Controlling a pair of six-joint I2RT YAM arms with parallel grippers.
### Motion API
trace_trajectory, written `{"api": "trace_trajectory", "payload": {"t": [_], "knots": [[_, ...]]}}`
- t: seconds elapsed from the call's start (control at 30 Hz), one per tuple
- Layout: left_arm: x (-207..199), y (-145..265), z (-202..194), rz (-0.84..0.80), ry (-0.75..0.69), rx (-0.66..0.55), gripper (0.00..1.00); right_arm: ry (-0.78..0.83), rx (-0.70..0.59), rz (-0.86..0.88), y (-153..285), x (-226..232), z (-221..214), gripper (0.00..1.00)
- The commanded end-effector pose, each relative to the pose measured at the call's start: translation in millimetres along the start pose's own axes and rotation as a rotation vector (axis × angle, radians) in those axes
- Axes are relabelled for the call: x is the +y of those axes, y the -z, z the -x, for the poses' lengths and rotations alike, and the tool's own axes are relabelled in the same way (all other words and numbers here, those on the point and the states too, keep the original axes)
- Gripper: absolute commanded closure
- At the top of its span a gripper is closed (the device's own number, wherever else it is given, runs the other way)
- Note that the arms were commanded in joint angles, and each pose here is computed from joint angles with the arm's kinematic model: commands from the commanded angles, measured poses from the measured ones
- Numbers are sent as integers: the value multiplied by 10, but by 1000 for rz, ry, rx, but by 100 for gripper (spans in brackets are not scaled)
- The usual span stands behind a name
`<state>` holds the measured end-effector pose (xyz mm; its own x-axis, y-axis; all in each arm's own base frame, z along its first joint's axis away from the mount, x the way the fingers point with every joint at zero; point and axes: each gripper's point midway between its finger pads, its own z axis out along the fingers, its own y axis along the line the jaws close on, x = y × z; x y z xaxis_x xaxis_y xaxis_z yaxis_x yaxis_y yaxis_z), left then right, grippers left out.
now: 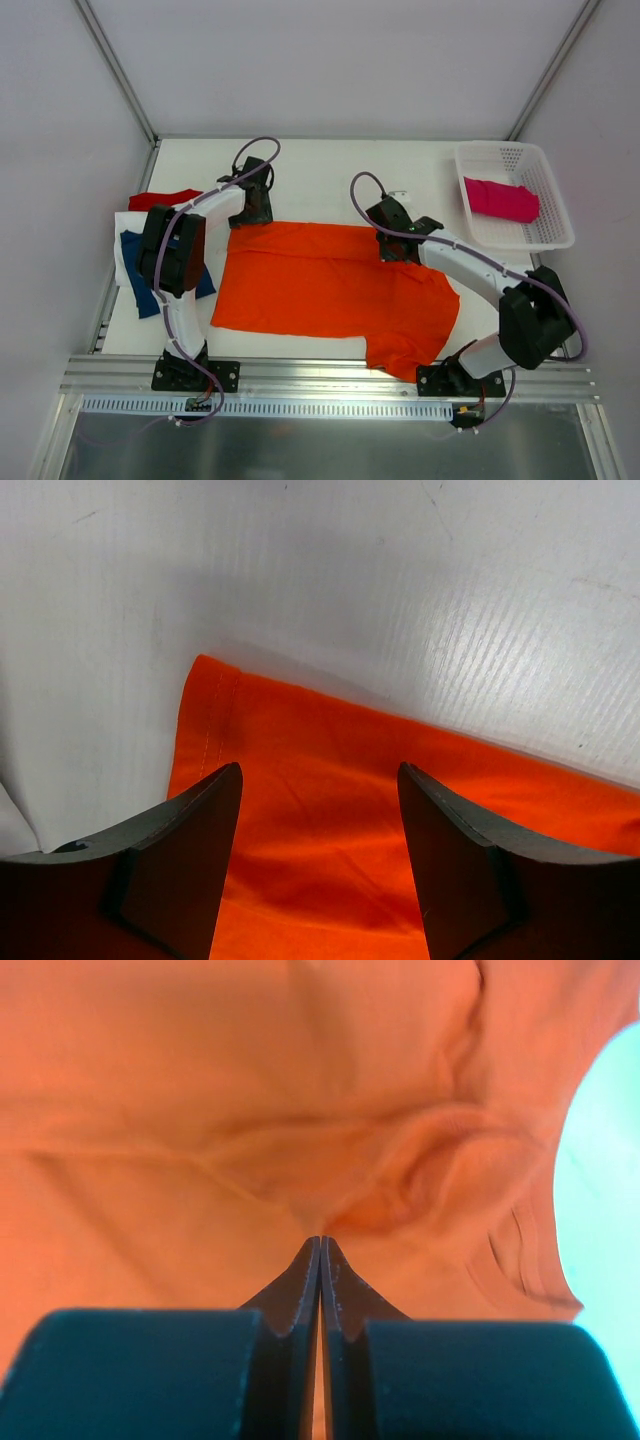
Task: Fold and stack the t-shirts
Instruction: Fold the tshirt
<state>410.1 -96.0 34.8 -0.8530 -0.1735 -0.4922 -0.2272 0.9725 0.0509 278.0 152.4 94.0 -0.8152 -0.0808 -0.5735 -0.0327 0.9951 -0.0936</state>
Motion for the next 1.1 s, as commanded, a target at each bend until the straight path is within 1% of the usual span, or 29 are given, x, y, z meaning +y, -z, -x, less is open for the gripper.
{"api": "trace_trajectory", "payload": {"t": [0.0,0.07,0.1,0.2,0.43,0.53,0.63,0.87,1.07], "knots": [[-2,197,15,-14,-7,-24,36,-20,-65,16,-130,102,363,98],[13,190,7,-11,-12,-22,36,-40,-60,23,-214,102,457,98],[7,197,8,-12,-12,-23,36,-34,-34,12,-312,99,420,98],[-1,181,-10,-16,-14,-16,36,-38,-5,-1,-417,66,381,99],[6,139,-35,-8,-24,-7,36,-19,95,-25,-575,4,-26,99],[8,131,-30,-7,-23,-9,36,-19,139,-3,-611,24,-212,99],[20,136,-36,-4,-27,-9,36,-20,165,-10,-593,15,-346,99],[38,180,-14,-1,-30,-22,36,17,198,-47,-341,-11,-622,99],[37,206,1,-8,-24,-26,36,16,182,-27,-186,33,-662,99]]}}
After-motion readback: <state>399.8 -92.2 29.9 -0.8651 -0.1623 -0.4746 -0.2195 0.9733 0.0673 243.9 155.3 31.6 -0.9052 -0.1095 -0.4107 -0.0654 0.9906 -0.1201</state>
